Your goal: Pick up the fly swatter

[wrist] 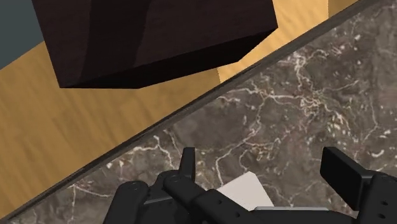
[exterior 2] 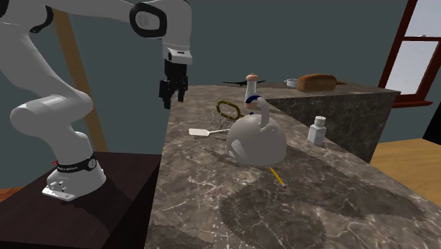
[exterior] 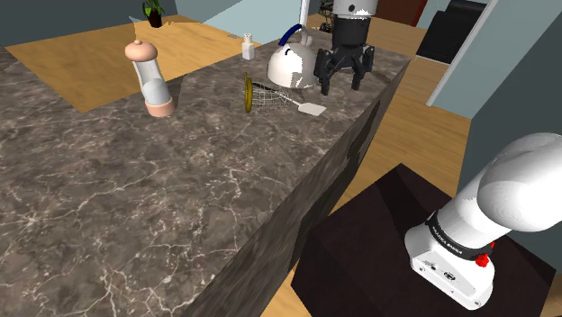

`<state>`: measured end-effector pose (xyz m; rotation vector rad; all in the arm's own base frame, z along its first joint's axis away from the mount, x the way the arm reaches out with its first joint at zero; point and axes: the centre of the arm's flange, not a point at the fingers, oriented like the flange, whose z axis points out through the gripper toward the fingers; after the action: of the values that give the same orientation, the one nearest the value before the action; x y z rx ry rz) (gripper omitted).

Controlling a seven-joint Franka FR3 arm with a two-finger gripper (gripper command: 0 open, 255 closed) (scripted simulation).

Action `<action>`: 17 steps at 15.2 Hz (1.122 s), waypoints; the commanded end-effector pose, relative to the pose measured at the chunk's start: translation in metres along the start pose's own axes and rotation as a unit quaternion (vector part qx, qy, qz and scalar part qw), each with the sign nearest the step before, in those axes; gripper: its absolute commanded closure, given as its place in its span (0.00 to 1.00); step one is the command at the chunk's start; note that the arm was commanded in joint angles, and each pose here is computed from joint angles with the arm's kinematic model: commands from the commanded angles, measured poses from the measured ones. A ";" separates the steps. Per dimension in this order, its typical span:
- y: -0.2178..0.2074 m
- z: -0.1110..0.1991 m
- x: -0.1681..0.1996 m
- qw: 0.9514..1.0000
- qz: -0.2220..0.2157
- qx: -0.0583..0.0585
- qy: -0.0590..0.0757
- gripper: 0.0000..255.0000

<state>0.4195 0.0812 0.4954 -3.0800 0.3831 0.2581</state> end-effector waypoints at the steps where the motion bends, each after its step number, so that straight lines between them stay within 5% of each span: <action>1: -0.017 0.002 0.018 1.000 0.011 0.007 0.004 0.00; 17: -0.128 0.008 0.178 0.993 0.095 0.056 0.030 0.00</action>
<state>0.6057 0.1627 0.4629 -2.9546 0.6495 0.1441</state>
